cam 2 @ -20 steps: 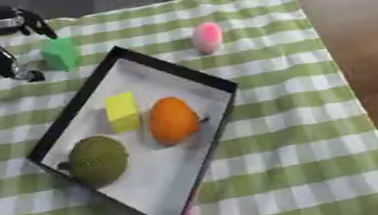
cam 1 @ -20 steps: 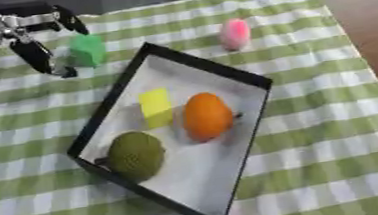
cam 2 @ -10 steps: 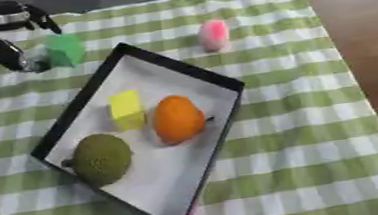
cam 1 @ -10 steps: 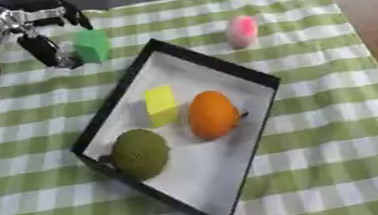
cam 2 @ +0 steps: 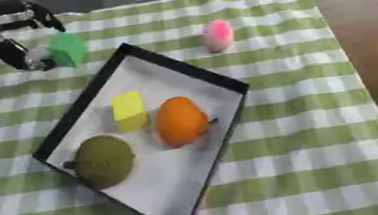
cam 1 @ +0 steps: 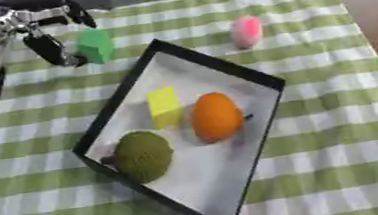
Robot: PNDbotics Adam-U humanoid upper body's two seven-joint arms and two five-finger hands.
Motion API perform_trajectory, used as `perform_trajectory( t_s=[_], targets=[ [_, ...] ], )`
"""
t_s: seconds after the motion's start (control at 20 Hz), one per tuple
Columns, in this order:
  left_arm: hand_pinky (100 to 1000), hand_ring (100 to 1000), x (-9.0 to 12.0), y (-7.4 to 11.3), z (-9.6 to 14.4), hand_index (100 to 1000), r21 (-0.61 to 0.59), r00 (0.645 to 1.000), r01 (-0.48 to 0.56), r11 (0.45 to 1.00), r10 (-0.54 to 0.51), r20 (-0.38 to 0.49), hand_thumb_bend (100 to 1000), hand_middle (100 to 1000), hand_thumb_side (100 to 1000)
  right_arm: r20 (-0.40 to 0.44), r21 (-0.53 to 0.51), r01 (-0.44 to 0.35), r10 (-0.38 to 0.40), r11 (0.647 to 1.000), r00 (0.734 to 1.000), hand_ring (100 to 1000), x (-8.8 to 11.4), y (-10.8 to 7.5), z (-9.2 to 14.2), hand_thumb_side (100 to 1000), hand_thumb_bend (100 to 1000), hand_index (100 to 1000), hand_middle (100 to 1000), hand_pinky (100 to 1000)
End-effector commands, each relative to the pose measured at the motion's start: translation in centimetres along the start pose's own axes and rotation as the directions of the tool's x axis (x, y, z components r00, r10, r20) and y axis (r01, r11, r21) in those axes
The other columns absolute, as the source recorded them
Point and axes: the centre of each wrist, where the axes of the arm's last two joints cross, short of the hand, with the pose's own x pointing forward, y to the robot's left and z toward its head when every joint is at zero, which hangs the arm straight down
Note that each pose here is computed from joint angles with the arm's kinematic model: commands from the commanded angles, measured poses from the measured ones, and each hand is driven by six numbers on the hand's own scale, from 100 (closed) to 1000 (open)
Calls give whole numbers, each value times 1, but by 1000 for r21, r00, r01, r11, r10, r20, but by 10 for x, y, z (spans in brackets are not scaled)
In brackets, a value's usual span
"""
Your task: Pick up objects on the table and place them in the box.
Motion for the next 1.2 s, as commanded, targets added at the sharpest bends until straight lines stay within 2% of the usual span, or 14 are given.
perform_trajectory(
  t_s=[0.05,0.2,0.75,1.2],
  targets=[
    [866,882,-8,18,11,846,51,999,16,999,-14,-30,448,823,100,27,5,-28,27,1000,999,1000,9,-6,-5,624,100,904,894,896],
    [868,885,-10,16,11,859,50,999,20,999,-18,-41,482,825,100,30,5,-30,29,1000,999,1000,9,-6,-6,625,100,904,894,896],
    [867,894,-15,14,13,870,78,998,16,997,-11,-68,504,827,100,31,5,-37,37,999,999,1000,10,-6,-7,633,100,902,894,897],
    [859,889,-13,23,15,866,147,998,23,989,-13,-69,447,825,100,27,11,-43,42,999,999,1000,9,-5,-8,637,100,902,894,897]
  ],
)
